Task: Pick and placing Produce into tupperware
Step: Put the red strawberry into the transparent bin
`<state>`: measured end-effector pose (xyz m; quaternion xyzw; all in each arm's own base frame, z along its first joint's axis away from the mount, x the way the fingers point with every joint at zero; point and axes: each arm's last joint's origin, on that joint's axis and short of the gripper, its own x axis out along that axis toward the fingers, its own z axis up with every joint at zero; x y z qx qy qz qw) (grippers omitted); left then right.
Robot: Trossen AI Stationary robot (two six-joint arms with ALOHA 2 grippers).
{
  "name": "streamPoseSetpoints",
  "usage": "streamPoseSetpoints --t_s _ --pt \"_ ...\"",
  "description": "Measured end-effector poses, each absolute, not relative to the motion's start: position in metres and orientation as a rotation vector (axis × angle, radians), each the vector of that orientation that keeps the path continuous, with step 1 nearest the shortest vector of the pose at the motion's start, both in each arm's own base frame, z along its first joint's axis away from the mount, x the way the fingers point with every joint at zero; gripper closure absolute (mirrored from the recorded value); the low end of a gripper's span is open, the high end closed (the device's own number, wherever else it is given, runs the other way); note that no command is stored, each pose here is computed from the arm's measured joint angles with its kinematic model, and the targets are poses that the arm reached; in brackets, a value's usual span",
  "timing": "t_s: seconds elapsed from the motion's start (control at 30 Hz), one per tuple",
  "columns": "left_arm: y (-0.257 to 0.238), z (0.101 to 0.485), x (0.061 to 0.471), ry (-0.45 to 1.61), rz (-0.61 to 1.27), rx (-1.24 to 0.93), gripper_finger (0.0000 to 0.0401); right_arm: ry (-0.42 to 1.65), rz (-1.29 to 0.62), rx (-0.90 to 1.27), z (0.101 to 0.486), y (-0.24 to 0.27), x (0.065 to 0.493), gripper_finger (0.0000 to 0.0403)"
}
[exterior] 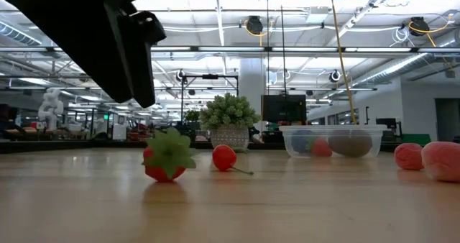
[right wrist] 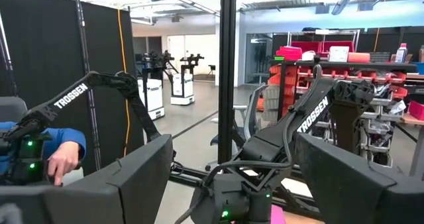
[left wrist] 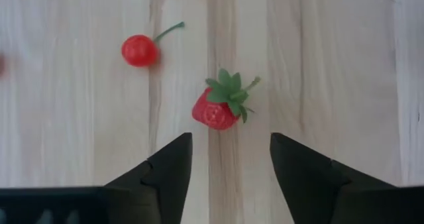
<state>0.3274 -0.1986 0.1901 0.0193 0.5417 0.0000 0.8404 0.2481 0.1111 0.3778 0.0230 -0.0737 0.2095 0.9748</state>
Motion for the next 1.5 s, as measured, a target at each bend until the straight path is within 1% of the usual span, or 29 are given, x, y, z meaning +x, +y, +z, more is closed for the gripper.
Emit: streamPoseSetpoints --t_s 0.2,0.33,0.4,0.73,0.97,1.17,1.27,1.5 --pt "-0.198 0.19 0.328 1.145 -0.02 0.08 0.0156 -0.148 0.423 0.047 0.378 0.111 0.248 0.0092" --pt "-0.193 0.19 0.331 1.132 0.044 0.036 0.0144 -0.149 0.423 0.047 0.378 0.111 0.248 0.0092" --pt "-0.192 0.19 0.331 1.129 0.04 0.054 0.0141 -0.149 0.423 0.047 0.378 0.111 0.248 0.0092" --pt "-0.192 0.168 0.315 1.195 -0.083 0.315 0.0139 -0.143 0.425 0.076 0.378 0.111 0.248 0.0092" --pt "-0.192 0.168 0.315 1.185 -0.199 0.5 0.0139 -0.154 0.425 0.08 0.379 0.111 0.248 0.0092" --pt "-0.186 0.169 0.319 1.155 -0.269 0.735 0.0139 -0.162 0.429 0.134 0.381 0.111 0.248 0.0092" --pt "-0.183 0.169 0.322 1.142 -0.325 0.82 0.0139 -0.158 0.428 0.155 0.381 0.111 0.248 0.0092" --pt "-0.184 0.171 0.329 1.069 -0.436 0.855 0.0139 -0.171 0.428 0.175 0.382 0.111 0.247 0.0092"
